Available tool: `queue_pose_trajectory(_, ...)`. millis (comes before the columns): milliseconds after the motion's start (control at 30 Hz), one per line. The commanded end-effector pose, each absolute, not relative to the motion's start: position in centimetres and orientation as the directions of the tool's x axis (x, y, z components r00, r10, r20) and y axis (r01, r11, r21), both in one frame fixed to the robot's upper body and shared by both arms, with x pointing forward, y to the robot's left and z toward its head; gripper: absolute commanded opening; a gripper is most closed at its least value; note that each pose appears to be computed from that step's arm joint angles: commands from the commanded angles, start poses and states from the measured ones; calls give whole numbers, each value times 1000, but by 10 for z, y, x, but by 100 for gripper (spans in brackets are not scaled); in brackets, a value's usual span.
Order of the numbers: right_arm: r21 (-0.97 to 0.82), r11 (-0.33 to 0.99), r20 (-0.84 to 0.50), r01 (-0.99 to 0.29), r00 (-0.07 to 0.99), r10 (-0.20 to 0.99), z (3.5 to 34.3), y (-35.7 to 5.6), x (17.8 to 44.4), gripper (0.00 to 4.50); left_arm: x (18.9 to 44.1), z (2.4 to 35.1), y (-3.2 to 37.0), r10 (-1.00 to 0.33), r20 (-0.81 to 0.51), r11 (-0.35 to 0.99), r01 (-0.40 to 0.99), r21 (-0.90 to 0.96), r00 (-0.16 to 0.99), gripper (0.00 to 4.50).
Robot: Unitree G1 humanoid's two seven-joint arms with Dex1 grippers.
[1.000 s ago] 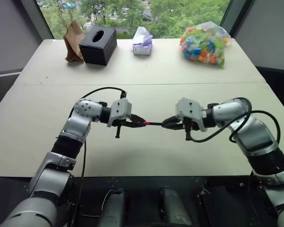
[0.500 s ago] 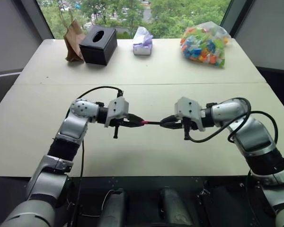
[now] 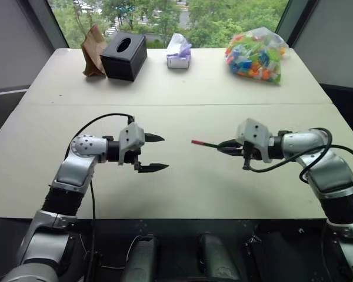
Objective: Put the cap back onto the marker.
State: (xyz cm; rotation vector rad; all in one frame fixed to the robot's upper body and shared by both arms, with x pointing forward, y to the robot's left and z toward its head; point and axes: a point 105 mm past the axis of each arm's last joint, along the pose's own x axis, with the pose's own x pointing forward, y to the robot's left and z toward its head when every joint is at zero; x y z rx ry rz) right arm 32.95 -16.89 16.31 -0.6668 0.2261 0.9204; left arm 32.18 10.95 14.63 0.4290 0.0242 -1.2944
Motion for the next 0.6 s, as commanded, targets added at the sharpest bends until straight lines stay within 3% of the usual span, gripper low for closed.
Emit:
queue_pose_trajectory(33,-463,588,-360,-663,747,559,179,-195,341,0,324,165,108,-926,-183,259,908,329,330,445)
queue_pose_trajectory(100,-448,677,-317,-584,812,490,183,-208,348,0,325,165,107,-924,-174,272,905,327,341,445)
queue_pose_trajectory(167,-421,810,-254,-408,910,326,186,-235,359,0,326,168,104,-924,-152,292,904,313,351,445)
queue_pose_trajectory(267,-417,889,-218,-191,970,106,182,-270,365,0,328,171,101,-924,-126,314,904,289,361,445)
queue_pose_trajectory(433,-296,955,-233,30,967,-102,160,-304,361,0,329,172,96,-927,-120,312,909,275,355,445)
queue_pose_trajectory(600,-91,980,-299,175,934,-195,135,-321,355,0,330,174,95,-928,-111,317,910,267,356,445)
